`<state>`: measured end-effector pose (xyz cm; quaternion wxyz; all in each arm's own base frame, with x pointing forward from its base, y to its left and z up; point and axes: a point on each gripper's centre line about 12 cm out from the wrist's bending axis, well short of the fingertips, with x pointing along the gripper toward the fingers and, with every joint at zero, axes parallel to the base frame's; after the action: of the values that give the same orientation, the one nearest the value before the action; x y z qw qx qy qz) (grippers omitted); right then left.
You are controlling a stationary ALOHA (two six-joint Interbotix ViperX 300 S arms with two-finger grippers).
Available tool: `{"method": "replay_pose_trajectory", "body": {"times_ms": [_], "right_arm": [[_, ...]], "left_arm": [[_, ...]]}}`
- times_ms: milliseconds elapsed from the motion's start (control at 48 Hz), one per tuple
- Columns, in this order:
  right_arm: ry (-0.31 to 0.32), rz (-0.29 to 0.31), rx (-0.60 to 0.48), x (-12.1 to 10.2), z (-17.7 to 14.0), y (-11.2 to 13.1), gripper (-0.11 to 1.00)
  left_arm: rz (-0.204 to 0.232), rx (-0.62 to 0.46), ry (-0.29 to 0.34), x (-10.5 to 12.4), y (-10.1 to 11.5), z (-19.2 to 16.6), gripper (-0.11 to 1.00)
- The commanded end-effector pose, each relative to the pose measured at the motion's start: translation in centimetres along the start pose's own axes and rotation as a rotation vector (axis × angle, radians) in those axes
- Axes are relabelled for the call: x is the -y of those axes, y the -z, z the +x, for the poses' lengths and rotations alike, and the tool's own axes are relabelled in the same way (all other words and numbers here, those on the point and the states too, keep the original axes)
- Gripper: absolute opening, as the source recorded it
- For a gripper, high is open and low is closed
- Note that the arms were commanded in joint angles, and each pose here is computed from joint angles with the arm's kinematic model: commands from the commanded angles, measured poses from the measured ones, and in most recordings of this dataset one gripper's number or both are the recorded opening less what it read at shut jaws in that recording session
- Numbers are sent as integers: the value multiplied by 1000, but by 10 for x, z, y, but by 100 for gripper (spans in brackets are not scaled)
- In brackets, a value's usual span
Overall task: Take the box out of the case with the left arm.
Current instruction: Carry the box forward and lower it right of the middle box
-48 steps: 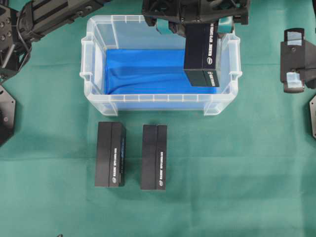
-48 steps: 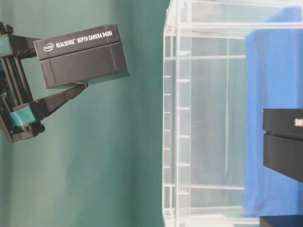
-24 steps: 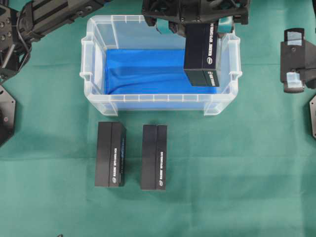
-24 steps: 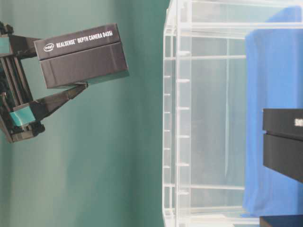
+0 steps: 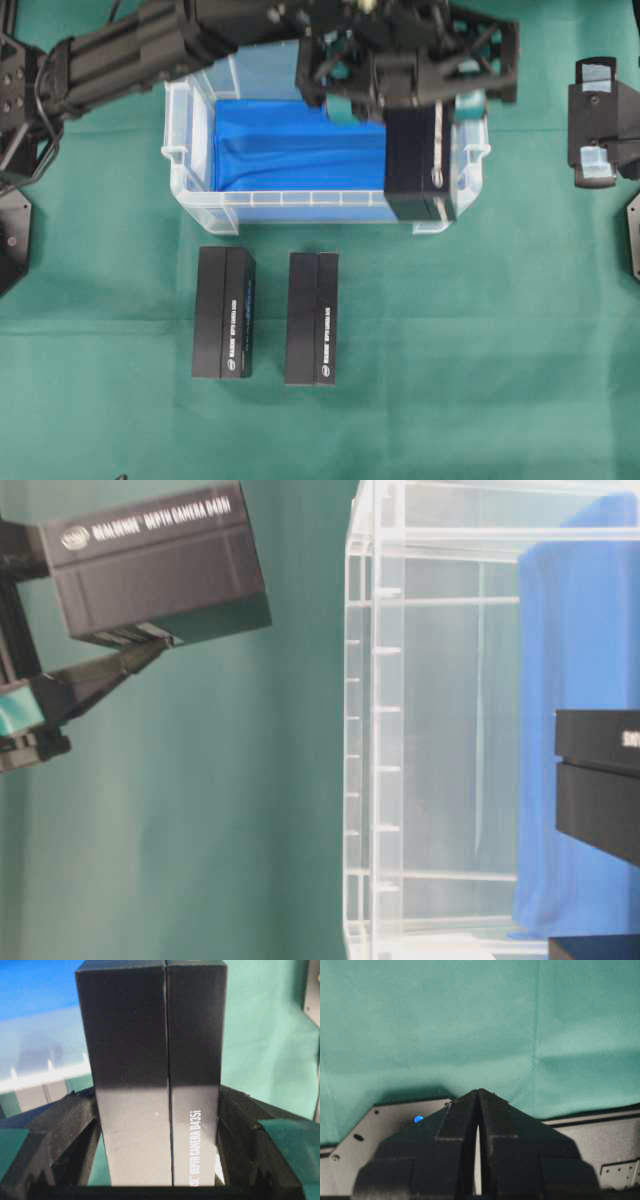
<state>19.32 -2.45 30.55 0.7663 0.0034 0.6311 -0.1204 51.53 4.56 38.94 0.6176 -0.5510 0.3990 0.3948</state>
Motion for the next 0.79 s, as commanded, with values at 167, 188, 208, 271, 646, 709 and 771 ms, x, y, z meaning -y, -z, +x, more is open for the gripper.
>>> {"method": "replay_pose_trajectory", "body": {"times_ms": [167, 188, 208, 271, 646, 709, 771], "right_arm": [[-1, 4, 18, 1, -4, -1, 0], [-1, 2, 18, 1, -4, -1, 0], [-1, 2, 18, 1, -4, -1, 0], [-1, 2, 17, 1, -3, -2, 0], [-1, 0, 20, 0, -3, -2, 0], [-2, 1, 24, 1, -4, -2, 0], [-2, 1, 26, 0, -4, -2, 0]], "left_arm": [[-18, -26, 51, 6, 53, -21, 60], [-22, -28, 51, 7, 57, -21, 60], [-24, -31, 50, 7, 62, -21, 60], [-26, -38, 48, 8, 75, -20, 60], [-39, -58, 44, 7, 129, -21, 60], [-40, -56, 42, 7, 129, -20, 60], [-39, -54, 39, 6, 129, -20, 60]]}}
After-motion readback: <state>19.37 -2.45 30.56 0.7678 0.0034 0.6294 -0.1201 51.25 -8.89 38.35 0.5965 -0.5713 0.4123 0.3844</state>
